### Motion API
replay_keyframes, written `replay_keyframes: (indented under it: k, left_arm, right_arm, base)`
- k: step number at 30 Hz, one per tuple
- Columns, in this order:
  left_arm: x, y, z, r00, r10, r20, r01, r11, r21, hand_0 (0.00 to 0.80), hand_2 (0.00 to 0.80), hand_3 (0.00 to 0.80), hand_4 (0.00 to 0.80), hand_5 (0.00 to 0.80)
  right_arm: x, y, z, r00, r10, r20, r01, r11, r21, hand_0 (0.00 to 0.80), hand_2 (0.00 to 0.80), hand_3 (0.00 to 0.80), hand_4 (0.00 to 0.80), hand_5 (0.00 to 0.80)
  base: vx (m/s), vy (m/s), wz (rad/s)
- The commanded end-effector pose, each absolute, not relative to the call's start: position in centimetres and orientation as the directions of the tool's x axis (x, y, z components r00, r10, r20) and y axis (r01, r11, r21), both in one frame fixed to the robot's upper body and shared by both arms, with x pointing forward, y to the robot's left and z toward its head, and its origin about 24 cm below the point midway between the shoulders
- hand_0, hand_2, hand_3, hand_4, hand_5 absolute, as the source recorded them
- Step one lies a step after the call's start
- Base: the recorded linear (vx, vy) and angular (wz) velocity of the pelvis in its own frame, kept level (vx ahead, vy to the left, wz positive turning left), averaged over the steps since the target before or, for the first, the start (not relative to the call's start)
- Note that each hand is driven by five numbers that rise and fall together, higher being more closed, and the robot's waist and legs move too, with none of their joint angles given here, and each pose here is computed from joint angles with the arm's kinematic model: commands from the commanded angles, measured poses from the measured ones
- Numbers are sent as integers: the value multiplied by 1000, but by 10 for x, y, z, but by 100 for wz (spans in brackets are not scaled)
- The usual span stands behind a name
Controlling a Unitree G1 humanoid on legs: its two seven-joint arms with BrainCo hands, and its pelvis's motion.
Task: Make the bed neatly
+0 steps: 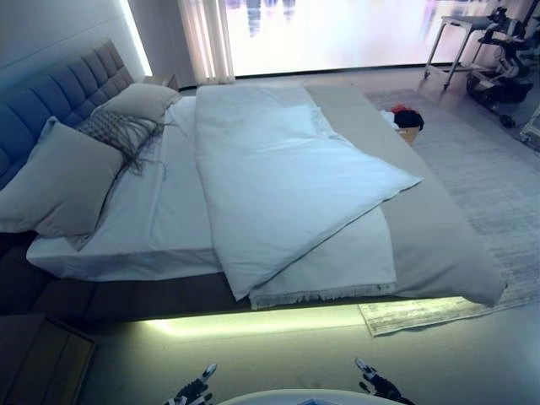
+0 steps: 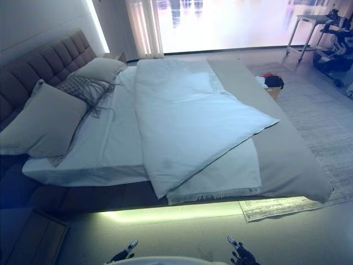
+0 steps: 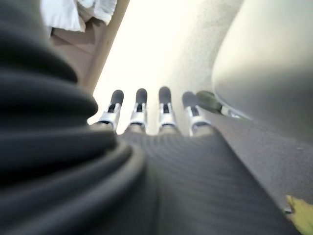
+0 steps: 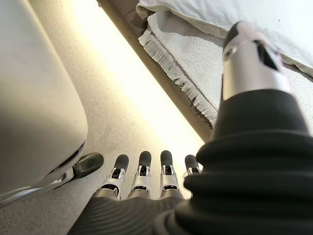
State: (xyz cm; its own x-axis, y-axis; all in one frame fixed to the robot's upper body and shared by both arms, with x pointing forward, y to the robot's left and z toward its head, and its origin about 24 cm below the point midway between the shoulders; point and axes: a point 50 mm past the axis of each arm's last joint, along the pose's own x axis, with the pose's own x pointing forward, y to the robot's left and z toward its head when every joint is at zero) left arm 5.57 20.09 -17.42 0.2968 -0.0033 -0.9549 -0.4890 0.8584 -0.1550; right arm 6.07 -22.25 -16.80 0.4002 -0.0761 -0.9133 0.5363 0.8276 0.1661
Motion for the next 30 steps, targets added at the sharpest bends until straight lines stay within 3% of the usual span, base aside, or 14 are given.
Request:
replay_keyframes:
  k: [1,16,22,30]
  left_arm:
    - [76,193,-173,330,-16,-944,-480,858,-182,0,0,0,0,0]
    - [70,194,-174,264,7,-965,-488,863,-127,0,0,0,0,0]
    - [83,197,-171,325,36,-945,-515,845,-145,0,0,0,0,0]
    - [70,200,-173,297,62,-953,-571,811,-125,0,0,0,0,0]
  right_arm:
    - [85,-215,-167,421,-63,-905,517,836,182,0,0,0,0,0]
    - [91,-210,-167,424,-48,-904,531,822,206,0,0,0,0,0]
    - [105,-211,-163,445,-13,-896,483,846,227,0,0,0,0,0]
    - [87,-231,-163,413,-47,-910,498,848,182,0,0,0,0,0]
  base:
    - [0,0,0]
    - [16,-25,0]
    - [-10,-92,2]
    - [333,190,-24]
